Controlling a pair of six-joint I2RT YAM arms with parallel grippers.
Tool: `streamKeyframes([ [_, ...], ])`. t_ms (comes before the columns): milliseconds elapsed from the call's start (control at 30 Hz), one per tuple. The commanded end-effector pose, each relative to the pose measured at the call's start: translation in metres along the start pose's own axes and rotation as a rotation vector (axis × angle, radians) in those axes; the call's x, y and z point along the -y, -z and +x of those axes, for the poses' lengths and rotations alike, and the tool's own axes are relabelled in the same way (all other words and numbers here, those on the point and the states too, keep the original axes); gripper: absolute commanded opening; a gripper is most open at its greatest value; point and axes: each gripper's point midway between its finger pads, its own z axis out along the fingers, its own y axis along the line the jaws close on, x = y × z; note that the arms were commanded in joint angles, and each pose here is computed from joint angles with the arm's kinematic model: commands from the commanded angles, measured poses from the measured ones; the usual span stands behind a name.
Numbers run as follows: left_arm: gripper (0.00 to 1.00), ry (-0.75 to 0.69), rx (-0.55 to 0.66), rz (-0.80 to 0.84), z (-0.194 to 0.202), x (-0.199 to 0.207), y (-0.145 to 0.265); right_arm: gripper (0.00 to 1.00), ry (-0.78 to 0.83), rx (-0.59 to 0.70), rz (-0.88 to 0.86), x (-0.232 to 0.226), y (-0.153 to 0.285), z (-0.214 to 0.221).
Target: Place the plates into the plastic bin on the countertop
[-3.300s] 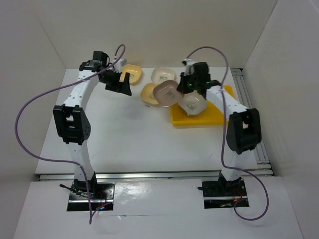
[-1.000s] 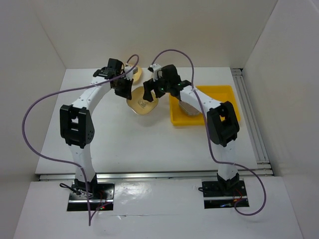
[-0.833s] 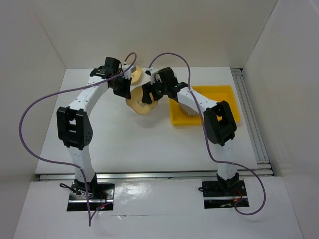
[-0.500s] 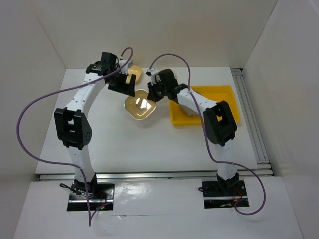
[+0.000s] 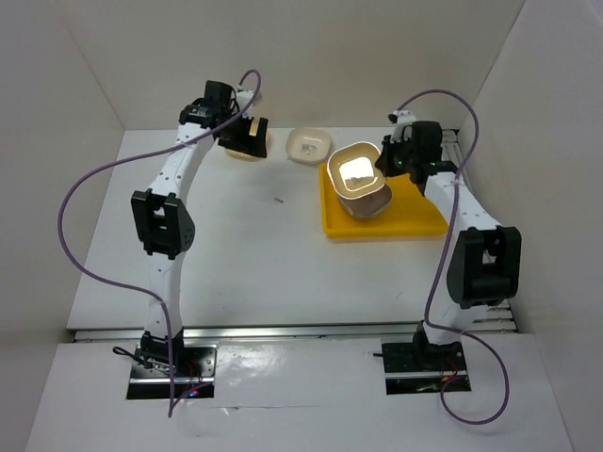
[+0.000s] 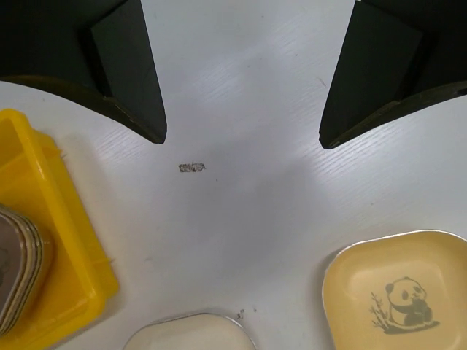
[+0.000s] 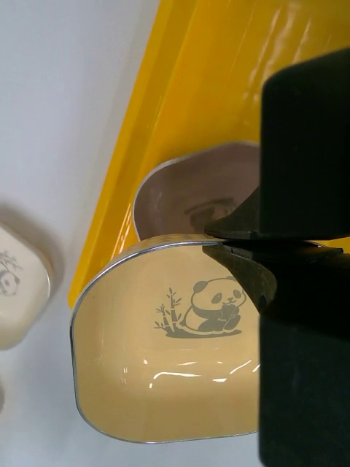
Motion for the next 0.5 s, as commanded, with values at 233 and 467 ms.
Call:
streamKeyframes([
  [233,0.99,-0.043,0.022,-0.022,-0.006,0.017,-0.046,0.0,0.016,0.026,0.121,0.055,0.011,0.006],
  [467,0.99,-0.021,0.0,-0.174,0.007,-0.016,-0.05,0.64,0.009,0.01,0.095,0.062,-0.017,0.001],
])
